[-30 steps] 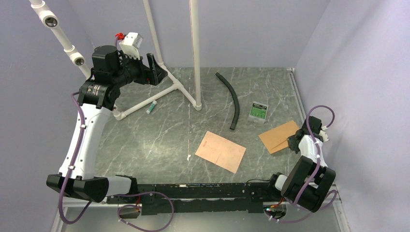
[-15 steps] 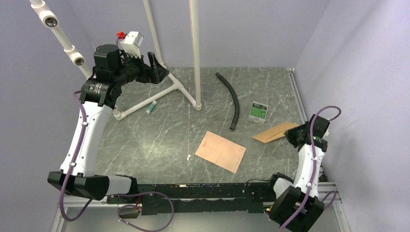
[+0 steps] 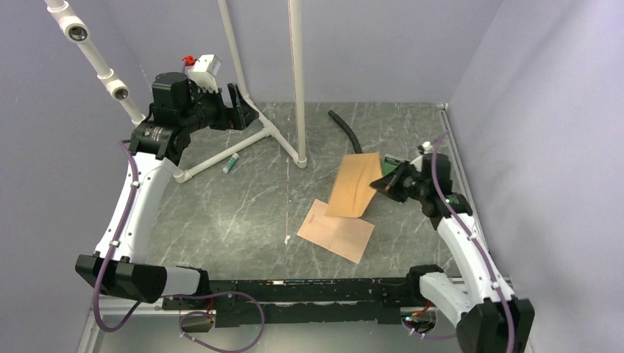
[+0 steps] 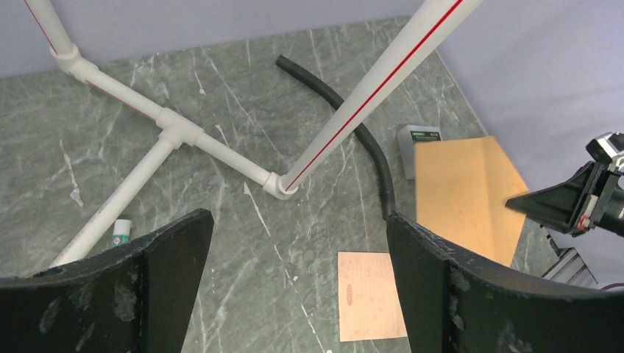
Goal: Place the letter into the envelope and seal it
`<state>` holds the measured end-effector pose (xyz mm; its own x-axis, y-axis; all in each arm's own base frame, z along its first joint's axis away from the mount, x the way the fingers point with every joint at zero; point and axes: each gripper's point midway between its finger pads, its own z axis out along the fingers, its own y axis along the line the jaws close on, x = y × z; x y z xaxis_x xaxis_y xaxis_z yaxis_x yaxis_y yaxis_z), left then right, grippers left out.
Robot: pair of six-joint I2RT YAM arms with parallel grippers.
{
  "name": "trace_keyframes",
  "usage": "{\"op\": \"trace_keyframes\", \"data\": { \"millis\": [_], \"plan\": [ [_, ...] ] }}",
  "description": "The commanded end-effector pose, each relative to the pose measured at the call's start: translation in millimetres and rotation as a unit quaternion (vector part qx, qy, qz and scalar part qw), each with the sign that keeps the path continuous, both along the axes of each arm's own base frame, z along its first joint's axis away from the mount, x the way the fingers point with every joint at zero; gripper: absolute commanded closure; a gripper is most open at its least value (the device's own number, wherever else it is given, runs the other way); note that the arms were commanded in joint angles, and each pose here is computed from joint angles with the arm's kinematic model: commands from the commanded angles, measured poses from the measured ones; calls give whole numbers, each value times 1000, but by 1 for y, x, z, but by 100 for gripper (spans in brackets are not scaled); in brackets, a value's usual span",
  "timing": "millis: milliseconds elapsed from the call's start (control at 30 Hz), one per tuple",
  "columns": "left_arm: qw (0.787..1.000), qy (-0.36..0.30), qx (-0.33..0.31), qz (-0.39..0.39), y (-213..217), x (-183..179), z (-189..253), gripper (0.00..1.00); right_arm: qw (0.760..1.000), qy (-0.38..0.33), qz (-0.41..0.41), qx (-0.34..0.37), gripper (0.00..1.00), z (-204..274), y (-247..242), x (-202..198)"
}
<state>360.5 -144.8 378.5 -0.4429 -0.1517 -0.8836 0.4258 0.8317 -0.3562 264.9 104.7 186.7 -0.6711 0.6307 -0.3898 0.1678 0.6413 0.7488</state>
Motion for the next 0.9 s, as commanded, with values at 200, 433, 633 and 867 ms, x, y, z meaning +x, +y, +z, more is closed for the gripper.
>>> {"op": "trace_keyframes", "data": {
  "millis": [200, 433, 633, 867],
  "plan": [
    [999, 25, 21, 40, 16, -16, -26, 7, 992, -28, 126, 2, 100, -16, 129, 22],
    [994, 80, 35, 64, 26, -31, -68, 7, 971, -2, 239, -14, 100, -53, 237, 6],
    [990, 117, 26, 75, 29, -47, -94, 7, 969, 45, 243, -20, 94, -86, 270, -4],
    [990, 137, -17, 16, 5, -55, -101, 7, 970, 66, 220, -84, 27, -103, 249, -3]
  ]
}}
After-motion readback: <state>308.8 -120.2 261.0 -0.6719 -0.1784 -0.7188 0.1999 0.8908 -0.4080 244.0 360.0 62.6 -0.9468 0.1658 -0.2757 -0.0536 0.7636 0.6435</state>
